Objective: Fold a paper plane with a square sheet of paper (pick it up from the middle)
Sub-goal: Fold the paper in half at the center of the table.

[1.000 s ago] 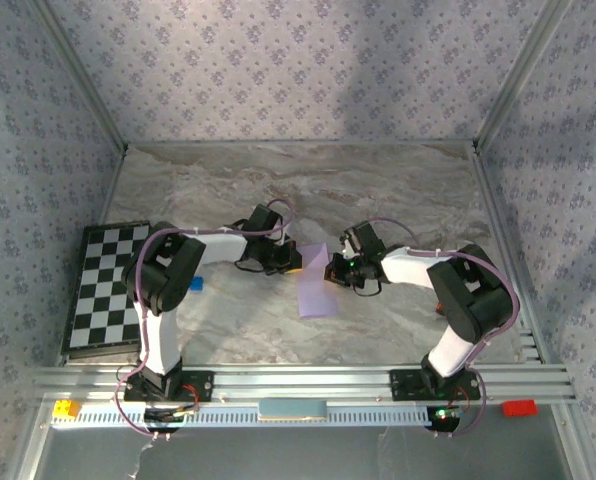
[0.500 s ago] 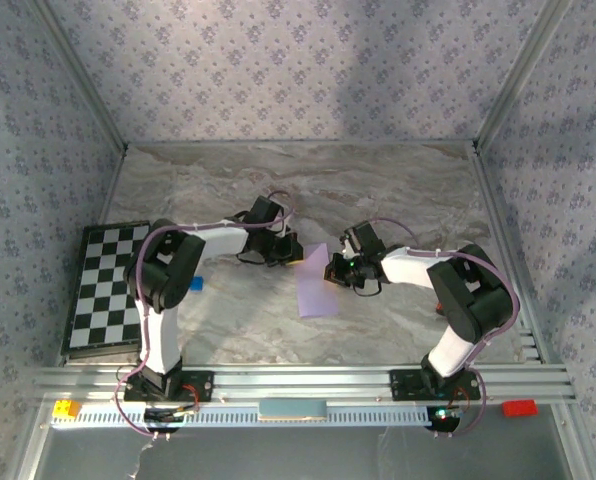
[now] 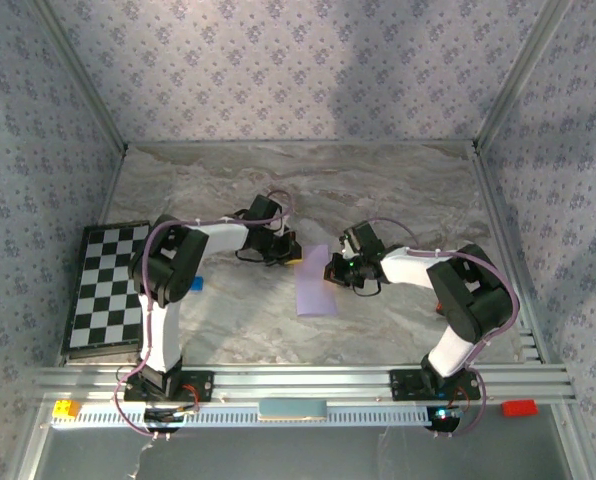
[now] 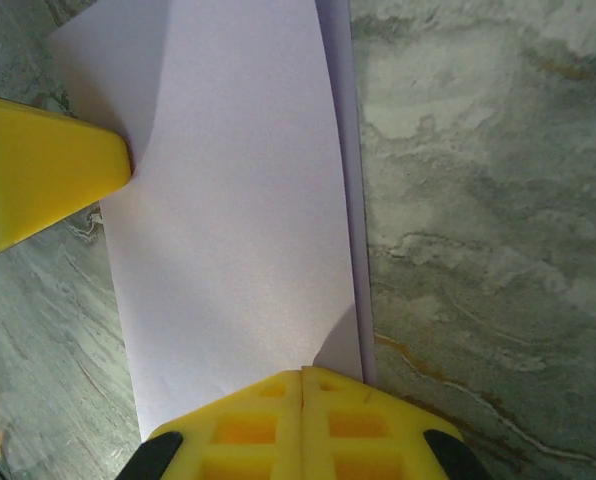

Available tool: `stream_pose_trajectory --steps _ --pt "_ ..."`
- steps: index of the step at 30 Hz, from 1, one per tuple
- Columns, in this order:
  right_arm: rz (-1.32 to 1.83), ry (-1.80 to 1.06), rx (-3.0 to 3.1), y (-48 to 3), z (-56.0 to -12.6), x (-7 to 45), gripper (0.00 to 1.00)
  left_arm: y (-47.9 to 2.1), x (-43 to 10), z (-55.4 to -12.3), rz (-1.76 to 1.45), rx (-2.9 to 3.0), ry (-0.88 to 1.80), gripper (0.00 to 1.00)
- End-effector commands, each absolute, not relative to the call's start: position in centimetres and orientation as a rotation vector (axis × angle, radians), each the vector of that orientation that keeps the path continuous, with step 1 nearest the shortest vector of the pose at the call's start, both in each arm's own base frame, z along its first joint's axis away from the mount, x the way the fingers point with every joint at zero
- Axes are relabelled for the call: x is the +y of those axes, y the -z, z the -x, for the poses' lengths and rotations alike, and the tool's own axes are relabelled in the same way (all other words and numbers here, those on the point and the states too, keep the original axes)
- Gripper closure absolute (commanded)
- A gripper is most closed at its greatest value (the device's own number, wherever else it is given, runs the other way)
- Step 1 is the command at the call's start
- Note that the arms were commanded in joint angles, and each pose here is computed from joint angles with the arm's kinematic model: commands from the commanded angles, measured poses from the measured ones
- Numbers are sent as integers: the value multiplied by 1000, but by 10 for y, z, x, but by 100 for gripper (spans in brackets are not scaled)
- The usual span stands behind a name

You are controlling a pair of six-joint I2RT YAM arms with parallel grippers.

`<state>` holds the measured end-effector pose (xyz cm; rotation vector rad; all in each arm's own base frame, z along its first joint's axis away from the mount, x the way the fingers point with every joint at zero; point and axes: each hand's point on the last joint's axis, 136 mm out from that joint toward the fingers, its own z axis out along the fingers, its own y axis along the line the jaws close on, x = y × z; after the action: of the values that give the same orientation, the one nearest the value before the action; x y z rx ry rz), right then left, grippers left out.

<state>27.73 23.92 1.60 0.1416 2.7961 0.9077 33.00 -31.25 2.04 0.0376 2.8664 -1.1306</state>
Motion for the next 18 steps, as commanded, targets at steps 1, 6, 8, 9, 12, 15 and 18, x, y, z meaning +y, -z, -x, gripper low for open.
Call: stream_pose_trajectory --steps 1,6,8,9,12,15,18 --pt "-230 -563 3044 39 -230 191 100 5 -278 -351 92 2906 908 96" --pt "-222 -554 3045 39 -230 191 100 6 -275 -361 139 2901 885 96" --pt "-222 -552 3045 38 -229 190 100 7 -274 -365 157 2903 875 96" --pt "-220 -552 3044 38 -229 191 100 7 -273 -367 161 2907 860 97" --pt "-217 -552 3045 38 -229 191 100 9 -273 -372 183 2915 826 97" --pt "-211 -544 3048 37 -228 190 100 10 -271 -379 228 2910 812 97" --pt "-204 -542 3047 37 -227 190 100 9 -271 -384 255 2901 820 96"
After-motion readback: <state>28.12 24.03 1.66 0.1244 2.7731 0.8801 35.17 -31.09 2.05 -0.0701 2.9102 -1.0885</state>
